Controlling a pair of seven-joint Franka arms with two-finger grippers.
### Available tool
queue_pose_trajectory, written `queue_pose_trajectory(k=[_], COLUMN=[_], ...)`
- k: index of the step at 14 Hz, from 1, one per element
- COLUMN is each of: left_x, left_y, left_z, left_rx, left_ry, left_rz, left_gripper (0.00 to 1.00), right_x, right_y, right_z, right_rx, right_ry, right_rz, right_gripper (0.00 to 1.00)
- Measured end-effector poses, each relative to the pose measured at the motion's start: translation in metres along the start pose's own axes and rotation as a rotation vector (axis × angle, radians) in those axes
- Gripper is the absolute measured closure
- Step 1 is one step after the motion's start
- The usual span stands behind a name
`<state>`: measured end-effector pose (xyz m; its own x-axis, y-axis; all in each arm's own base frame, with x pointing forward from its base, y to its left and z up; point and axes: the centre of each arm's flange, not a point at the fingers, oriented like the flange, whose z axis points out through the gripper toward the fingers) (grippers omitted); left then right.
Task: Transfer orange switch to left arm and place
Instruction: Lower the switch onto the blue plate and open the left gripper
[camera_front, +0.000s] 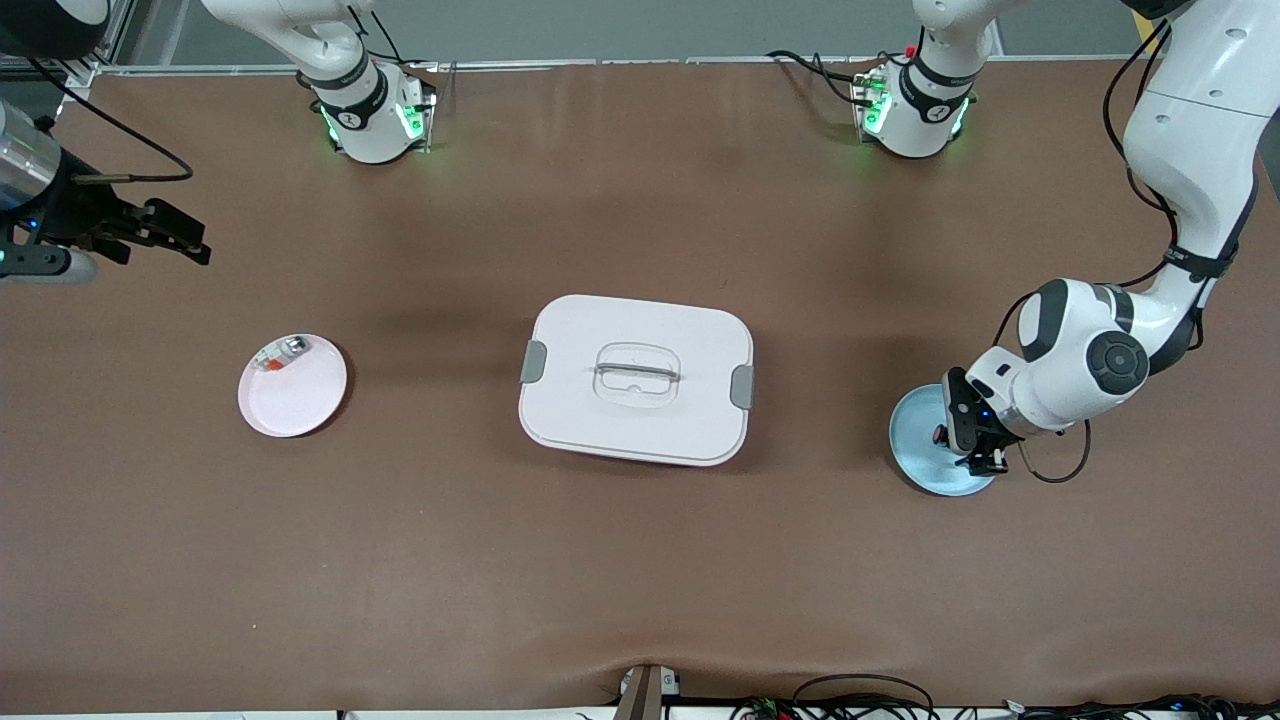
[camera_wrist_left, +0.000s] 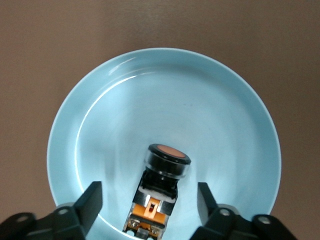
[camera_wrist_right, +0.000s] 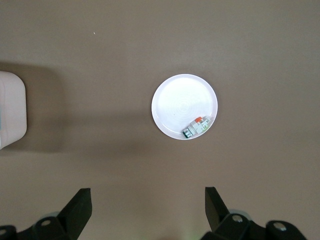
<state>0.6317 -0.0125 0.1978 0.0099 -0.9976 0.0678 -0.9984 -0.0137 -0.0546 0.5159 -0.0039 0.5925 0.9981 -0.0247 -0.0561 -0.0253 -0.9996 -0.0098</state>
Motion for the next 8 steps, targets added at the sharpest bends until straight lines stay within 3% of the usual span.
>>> queue_pose_trajectory(k=[1,8], left_x=[0.001,0.005], left_y=[-0.003,-0.026], left_z=[-0.003,-0.045], left_rx=[0.009,0.067], left_ry=[0.001,0.032], left_rz=[-0.041,-0.361], left_gripper=[0.01,0.0], right_x=[0.0,-0.005], right_y=[0.001,0.011], right_z=[-0.003,-0.027], right_rx=[-0.002,-0.003], right_ry=[0.003,0.008], right_rz=[-0.012,-0.033], right_gripper=[0.0,0.0])
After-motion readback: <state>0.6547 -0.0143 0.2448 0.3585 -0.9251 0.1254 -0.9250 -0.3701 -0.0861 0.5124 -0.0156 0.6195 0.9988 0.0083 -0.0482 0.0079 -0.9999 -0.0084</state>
